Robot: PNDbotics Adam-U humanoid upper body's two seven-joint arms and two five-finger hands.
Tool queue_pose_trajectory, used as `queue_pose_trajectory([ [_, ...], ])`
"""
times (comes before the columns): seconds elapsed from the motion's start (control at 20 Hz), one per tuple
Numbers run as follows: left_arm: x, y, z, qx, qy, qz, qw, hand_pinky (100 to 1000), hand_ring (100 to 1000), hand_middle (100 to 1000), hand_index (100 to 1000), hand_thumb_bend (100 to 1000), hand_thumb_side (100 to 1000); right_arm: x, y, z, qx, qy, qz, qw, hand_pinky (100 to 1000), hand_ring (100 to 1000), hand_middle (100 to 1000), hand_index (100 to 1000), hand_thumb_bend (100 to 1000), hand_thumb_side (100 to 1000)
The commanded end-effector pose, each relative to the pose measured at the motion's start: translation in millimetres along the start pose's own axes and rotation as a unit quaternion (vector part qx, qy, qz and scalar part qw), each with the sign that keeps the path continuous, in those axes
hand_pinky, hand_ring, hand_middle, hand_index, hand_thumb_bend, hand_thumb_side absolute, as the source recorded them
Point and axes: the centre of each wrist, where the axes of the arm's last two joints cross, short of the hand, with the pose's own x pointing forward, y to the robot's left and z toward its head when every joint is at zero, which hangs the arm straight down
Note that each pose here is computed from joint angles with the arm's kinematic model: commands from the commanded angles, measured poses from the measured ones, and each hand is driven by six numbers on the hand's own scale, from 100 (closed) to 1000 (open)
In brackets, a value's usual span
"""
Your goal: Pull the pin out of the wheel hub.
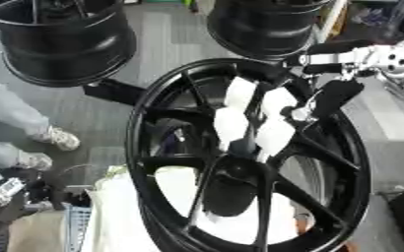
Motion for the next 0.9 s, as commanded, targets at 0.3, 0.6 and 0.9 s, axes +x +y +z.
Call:
queue_pose_trajectory([
  [0.3, 9.2, 6.8, -1.2, -0.003, -0.006, -0.019, 1.000, 554, 477, 481, 661, 100, 1000, -15.2, -7.6, -4.9, -0.003, 0.035, -0.014, 0.999, 668, 453, 831, 935, 251, 257],
  [0.6, 9.9, 6.6, -2.1, -0.003, -0.007, -0.019, 1.000, 555, 477, 480, 661, 100, 1000, -21.5, -7.6, -9.3, -0.004, 0.045, -0.017, 0.999, 666, 445, 821, 926, 244, 240],
  [0.9, 10.5, 6.6, -2.8, -0.004, -0.008, -0.019, 1.000, 555, 477, 480, 661, 100, 1000, -24.6, -5.9, -13.1, -0.001, 0.048, -0.016, 0.999, 663, 436, 803, 906, 241, 231],
])
